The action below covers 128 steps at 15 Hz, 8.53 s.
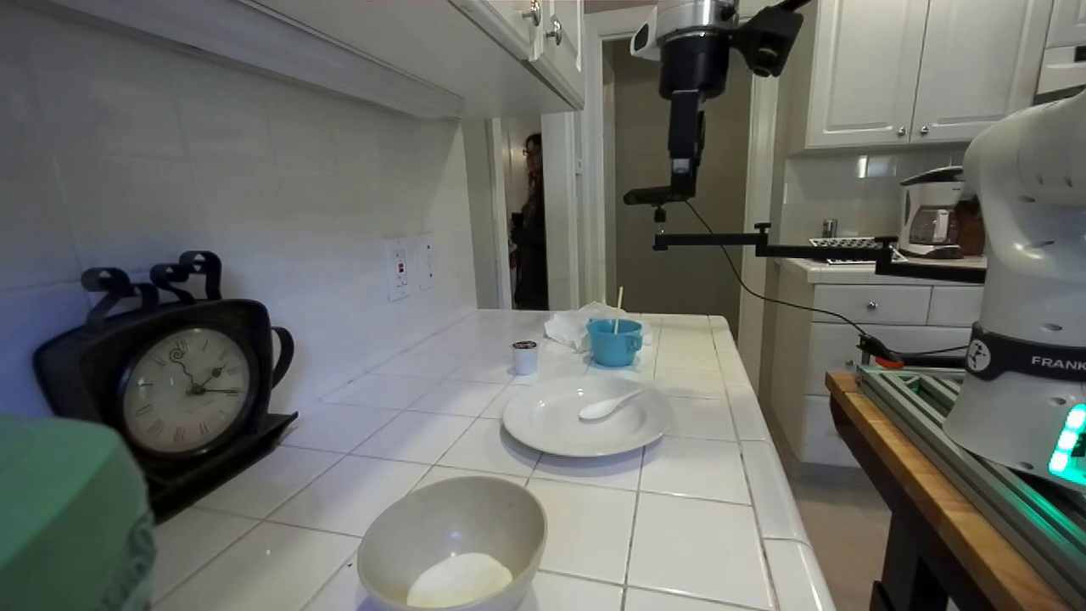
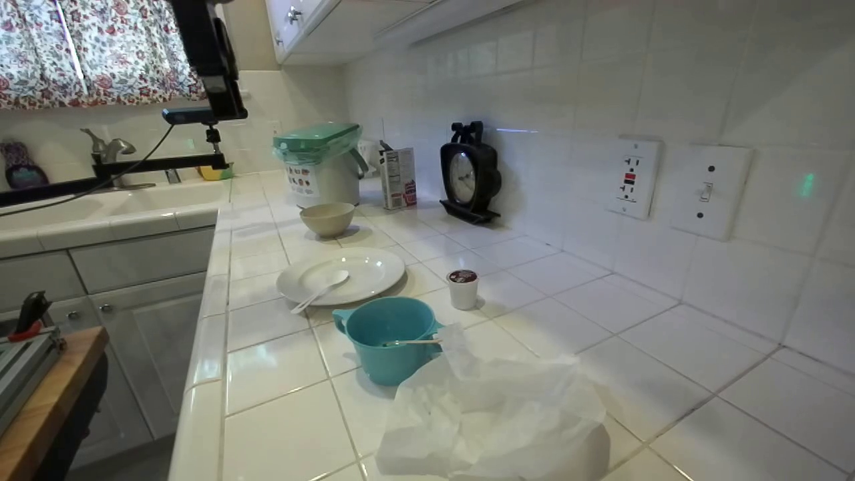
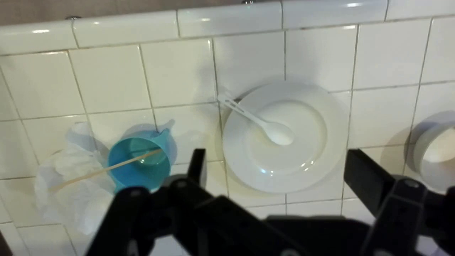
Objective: Pick up the stick from the cup and put it on the counter
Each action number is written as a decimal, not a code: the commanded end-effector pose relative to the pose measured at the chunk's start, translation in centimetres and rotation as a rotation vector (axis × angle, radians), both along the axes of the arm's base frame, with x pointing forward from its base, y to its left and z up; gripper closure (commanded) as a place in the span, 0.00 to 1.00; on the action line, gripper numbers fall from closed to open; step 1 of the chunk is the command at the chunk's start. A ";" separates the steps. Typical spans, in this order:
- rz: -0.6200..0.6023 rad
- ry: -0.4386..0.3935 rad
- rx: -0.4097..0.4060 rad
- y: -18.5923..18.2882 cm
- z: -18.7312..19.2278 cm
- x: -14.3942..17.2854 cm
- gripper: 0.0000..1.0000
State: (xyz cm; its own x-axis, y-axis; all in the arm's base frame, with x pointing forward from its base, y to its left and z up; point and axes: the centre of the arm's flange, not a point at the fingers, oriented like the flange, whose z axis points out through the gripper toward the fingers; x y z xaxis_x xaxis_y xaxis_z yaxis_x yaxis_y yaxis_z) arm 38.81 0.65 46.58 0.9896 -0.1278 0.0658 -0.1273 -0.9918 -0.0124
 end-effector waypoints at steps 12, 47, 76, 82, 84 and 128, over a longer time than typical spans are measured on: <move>-0.637 -0.044 -0.146 -9.0 -4.0 11.3 0.00; -0.793 0.337 -0.008 -17.7 -9.4 7.0 0.00; -0.986 0.112 -0.076 -24.6 -16.2 8.5 0.21; -0.996 0.080 -0.066 -25.3 -16.4 9.2 0.23; -0.997 0.072 -0.061 -25.4 -16.7 9.3 0.32; -1.075 0.089 0.074 -26.0 -8.5 10.7 0.99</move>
State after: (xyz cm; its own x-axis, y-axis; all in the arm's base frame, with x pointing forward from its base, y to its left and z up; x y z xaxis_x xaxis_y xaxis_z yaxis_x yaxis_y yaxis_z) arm 48.64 -24.76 37.52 0.4000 -0.9164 0.0115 -0.9165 -0.3999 0.0088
